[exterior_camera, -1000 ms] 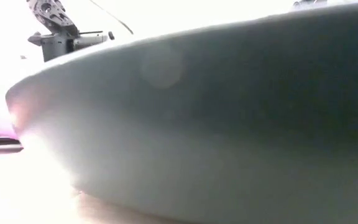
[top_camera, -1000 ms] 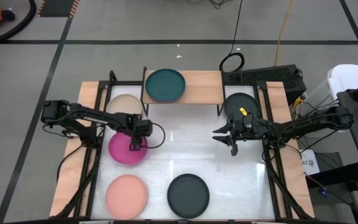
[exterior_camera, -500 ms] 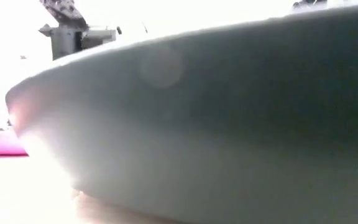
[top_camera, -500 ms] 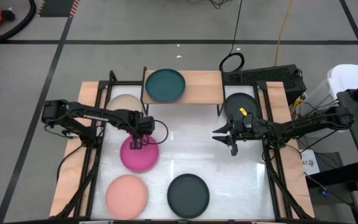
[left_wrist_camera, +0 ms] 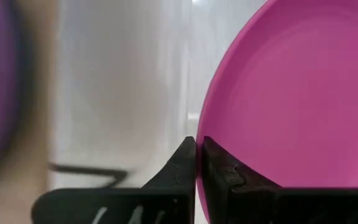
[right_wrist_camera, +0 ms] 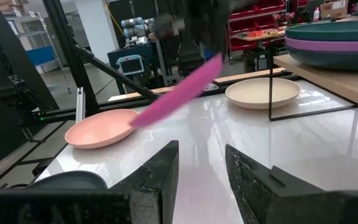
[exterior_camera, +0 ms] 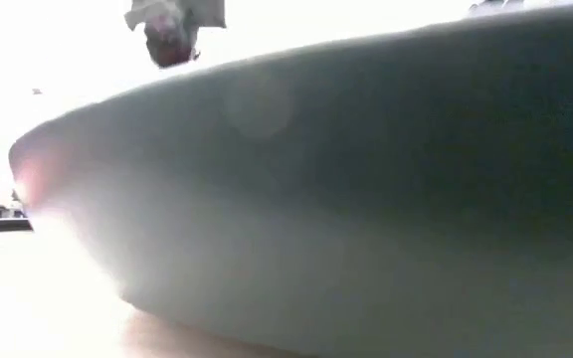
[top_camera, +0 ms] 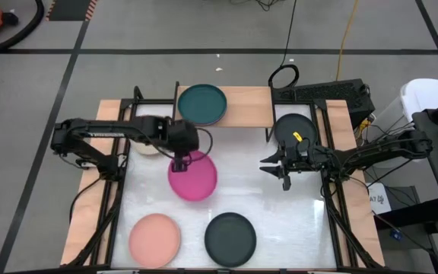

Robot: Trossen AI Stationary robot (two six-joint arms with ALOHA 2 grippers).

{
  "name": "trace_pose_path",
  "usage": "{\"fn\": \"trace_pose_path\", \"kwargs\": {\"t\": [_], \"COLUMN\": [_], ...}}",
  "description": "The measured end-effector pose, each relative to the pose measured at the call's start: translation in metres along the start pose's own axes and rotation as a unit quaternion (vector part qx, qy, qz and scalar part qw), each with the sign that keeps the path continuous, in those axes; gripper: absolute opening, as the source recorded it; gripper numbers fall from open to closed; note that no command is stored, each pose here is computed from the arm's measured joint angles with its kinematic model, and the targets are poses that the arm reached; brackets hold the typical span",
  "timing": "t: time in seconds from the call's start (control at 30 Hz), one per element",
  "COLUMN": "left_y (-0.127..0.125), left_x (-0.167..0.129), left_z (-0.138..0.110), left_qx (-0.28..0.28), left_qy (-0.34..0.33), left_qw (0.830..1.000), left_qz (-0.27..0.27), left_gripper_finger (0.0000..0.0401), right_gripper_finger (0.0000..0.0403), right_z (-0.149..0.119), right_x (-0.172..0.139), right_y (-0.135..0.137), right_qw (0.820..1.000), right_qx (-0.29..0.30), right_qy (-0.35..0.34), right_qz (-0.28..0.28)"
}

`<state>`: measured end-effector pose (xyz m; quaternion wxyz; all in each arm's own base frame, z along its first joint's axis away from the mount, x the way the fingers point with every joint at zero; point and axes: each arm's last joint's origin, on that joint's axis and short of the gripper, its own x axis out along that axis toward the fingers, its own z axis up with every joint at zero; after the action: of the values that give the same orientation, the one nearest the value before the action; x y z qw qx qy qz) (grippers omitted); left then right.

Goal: Place and stack plates onto a shelf
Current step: Stack the pink plate on top of the dark green plate on the shelf

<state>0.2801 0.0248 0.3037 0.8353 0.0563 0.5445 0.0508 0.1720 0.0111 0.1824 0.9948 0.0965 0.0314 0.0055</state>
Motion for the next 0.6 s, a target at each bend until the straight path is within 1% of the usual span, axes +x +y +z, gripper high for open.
{"fn": "trace_pose_path", "kwargs": {"t": [0.07,0.1,0.2,0.3,0.37,0.47,0.53,0.6], "left_y": [0.005,0.007,0.019,0.035,0.049,0.074,0.092,0.109], "left_x": [-0.019,-0.029,-0.058,-0.082,-0.095,-0.107,-0.112,-0.113], "left_z": [0.013,0.019,0.032,0.040,0.043,0.042,0.037,0.030], "left_qx": [-0.009,-0.014,-0.045,-0.081,-0.124,-0.208,-0.257,-0.300], "left_qy": [-0.038,-0.058,-0.106,-0.147,-0.172,-0.197,-0.200,-0.199], "left_qw": [0.999,0.998,0.990,0.977,0.961,0.924,0.904,0.890], "left_qz": [0.007,0.019,0.079,0.134,0.177,0.253,0.276,0.278], "left_gripper_finger": [0.0009,0.0009,0.0009,0.0009,0.0009,0.0009,0.0009,0.0009], "right_gripper_finger": [0.0116,0.0116,0.0116,0.0116,0.0116,0.0116,0.0116,0.0116], "right_z": [0.000,0.000,0.000,0.000,0.000,0.000,0.000,0.000], "right_x": [0.000,0.000,0.000,0.000,0.000,0.000,0.000,0.000], "right_y": [0.000,0.000,0.000,0.000,0.000,0.000,0.000,0.000], "right_qw": [1.000,1.000,1.000,1.000,1.000,1.000,1.000,1.000], "right_qx": [0.000,0.000,0.000,0.000,0.000,0.000,0.000,0.000], "right_qy": [0.000,0.000,0.000,0.000,-0.001,-0.001,-0.001,-0.001], "right_qz": [0.000,0.000,0.000,0.000,0.000,0.000,0.000,-0.001]}}
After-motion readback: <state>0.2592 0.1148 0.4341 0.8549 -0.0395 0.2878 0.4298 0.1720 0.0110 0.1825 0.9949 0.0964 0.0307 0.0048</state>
